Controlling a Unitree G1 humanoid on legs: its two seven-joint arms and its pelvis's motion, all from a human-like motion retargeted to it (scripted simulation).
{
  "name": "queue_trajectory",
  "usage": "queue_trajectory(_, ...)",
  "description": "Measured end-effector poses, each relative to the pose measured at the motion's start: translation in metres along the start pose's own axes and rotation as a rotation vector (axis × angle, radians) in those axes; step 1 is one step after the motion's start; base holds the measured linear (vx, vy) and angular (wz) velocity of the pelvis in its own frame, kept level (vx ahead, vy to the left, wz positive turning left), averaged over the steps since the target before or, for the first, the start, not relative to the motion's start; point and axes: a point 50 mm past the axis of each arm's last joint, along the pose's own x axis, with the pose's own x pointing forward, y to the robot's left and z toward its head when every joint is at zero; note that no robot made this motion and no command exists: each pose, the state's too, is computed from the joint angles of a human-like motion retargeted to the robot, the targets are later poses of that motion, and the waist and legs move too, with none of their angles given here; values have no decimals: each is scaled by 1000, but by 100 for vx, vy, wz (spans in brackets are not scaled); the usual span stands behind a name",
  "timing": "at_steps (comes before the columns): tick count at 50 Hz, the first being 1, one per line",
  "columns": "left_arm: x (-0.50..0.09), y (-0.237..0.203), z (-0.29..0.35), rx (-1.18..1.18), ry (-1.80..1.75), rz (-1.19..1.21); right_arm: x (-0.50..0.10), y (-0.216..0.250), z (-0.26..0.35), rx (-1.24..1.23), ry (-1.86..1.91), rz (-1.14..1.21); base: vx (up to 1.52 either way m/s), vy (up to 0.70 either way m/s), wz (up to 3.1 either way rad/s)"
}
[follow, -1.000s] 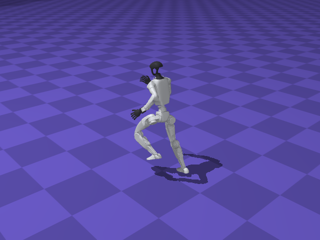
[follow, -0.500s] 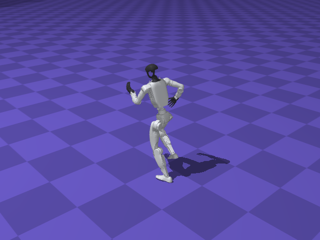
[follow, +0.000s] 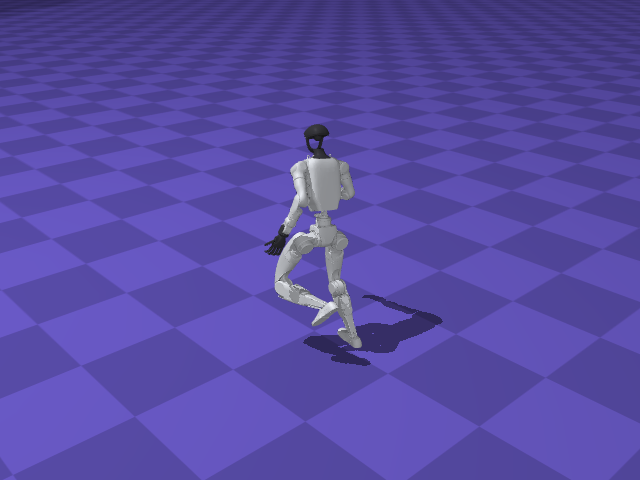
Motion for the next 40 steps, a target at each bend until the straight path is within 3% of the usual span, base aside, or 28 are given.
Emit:
queue_trajectory(3,-24,81,40,249,-99,170,4,65,101,94,-439,297,115,10,-55)
queue_trajectory(5,-46,107,75,497,-161,167,-21,85,147,114,-665,454,120,15,-71)
queue_trajectory(7,-63,124,97,584,-172,169,-47,99,179,119,-839,595,122,18,-74)
queue_trajectory(10,-78,140,117,633,-168,193,-79,105,203,120,-999,751,122,27,-81)
queue_trajectory(13,-73,135,118,760,-144,171,-88,94,182,207,-896,756,119,38,-61)
queue_trajectory(17,-47,79,102,960,-138,-72,-78,73,113,252,-513,616,106,38,10)
queue_trajectory(20,-21,-3,90,990,-306,-224,-75,43,38,134,-172,355,90,27,133)
queue_trajectory(23,-12,-149,70,996,-603,-438,-125,5,-76,214,311,-180,81,9,247)
queue_trajectory(25,-53,-253,61,843,-766,-672,-205,0,-143,489,688,-586,90,-9,219)
queue_trajectory(27,-122,-326,57,667,-870,-988,-289,-11,-166,530,976,-756,104,-20,184)
queue_trajectory(29,-194,-359,59,561,-1038,-1268,-348,-45,-149,202,1167,-588,107,-34,150)
queue_trajectory(32,-285,-364,60,475,-1352,-1584,-394,-89,-105,-224,1341,-267,105,-48,122)
queue_trajectory(36,-378,-345,53,335,-1501,-2015,-422,-119,-60,-279,1541,-29,103,-59,73)
queue_trajectory(40,-433,-319,46,174,-1403,-2368,-409,-136,-33,-152,1646,211,102,-67,-7)
